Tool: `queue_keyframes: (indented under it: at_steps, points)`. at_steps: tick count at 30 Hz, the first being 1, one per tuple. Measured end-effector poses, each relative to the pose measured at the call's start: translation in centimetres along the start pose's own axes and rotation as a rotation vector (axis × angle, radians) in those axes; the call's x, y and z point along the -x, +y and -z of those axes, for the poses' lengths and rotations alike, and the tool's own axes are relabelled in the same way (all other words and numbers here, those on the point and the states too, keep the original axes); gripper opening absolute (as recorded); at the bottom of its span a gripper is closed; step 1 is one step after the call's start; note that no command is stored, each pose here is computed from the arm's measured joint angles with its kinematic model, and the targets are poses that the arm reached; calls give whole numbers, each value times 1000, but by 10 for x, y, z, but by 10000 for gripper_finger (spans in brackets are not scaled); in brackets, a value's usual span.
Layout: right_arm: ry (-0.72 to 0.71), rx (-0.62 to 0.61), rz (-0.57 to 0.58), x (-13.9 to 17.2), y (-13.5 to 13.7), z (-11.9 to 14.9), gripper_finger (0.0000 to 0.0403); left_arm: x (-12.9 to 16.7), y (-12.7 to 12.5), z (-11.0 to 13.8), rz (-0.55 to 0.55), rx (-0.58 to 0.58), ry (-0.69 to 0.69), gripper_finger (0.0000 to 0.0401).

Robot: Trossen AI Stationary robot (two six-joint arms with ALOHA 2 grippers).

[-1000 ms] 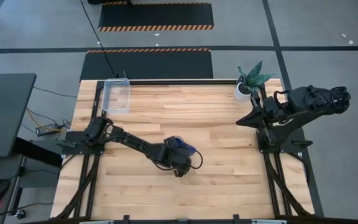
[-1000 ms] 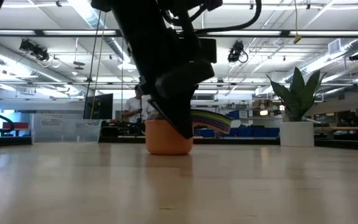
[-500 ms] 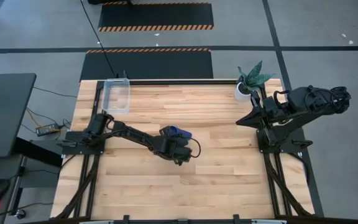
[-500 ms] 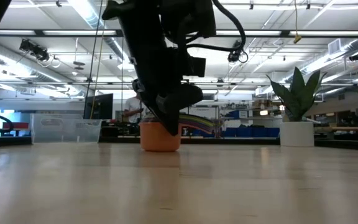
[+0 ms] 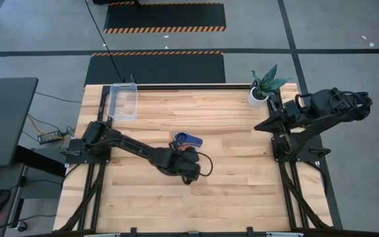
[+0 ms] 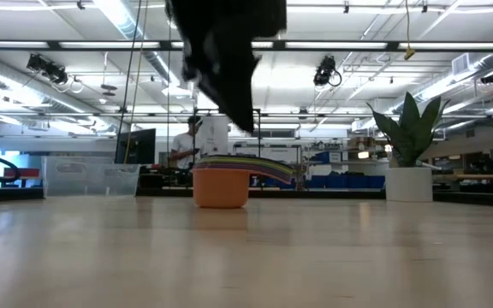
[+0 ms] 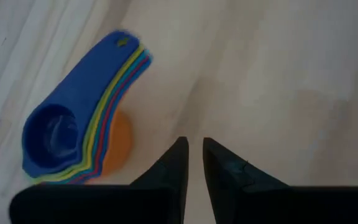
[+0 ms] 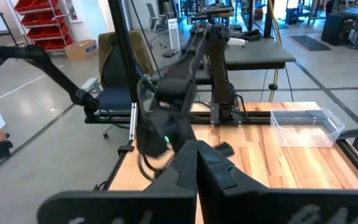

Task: Nest measuring cups in basket
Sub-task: Move the measuring cups to the middle

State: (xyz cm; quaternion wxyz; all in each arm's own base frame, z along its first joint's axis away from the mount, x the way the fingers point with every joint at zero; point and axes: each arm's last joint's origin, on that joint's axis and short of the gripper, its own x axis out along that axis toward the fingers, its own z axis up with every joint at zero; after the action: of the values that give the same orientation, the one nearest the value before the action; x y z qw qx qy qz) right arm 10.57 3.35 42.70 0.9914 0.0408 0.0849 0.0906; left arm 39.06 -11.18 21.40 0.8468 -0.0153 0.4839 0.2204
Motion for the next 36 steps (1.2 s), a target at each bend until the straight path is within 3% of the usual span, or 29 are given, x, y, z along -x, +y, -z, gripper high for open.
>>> queue_keyframes:
  at_steps: [2, 6, 10, 15, 18, 21, 27, 31, 36]
  points:
    - [-21, 0, -2, 8, -1, -1, 2, 19, 0, -7, 24, 26, -17, 54]
    - [-7, 19, 9, 20, -4, 3, 2, 47, 4, -32, 82, 186, -88, 55]
    - [70, 0, 115, 25, -8, 12, 2, 61, 15, -60, 100, 335, -196, 54]
    - [86, -63, 199, 28, -12, 16, 2, 54, 48, -85, 52, 497, -243, 54]
    - [114, -145, 290, 23, -14, 20, 2, 43, 67, -91, 59, 571, -196, 54]
    - [172, -216, 385, 15, -16, 26, 2, 36, 80, -91, 56, 606, -130, 54]
    - [314, -337, 548, -19, -20, 39, 2, 36, 86, -65, 4, 679, 170, 54]
    - [367, -394, 639, -46, -27, 44, 2, 38, 67, -50, 44, 672, 260, 54]
    - [485, -435, 667, -86, -42, 55, 2, 27, 41, -31, 61, 680, 258, 54]
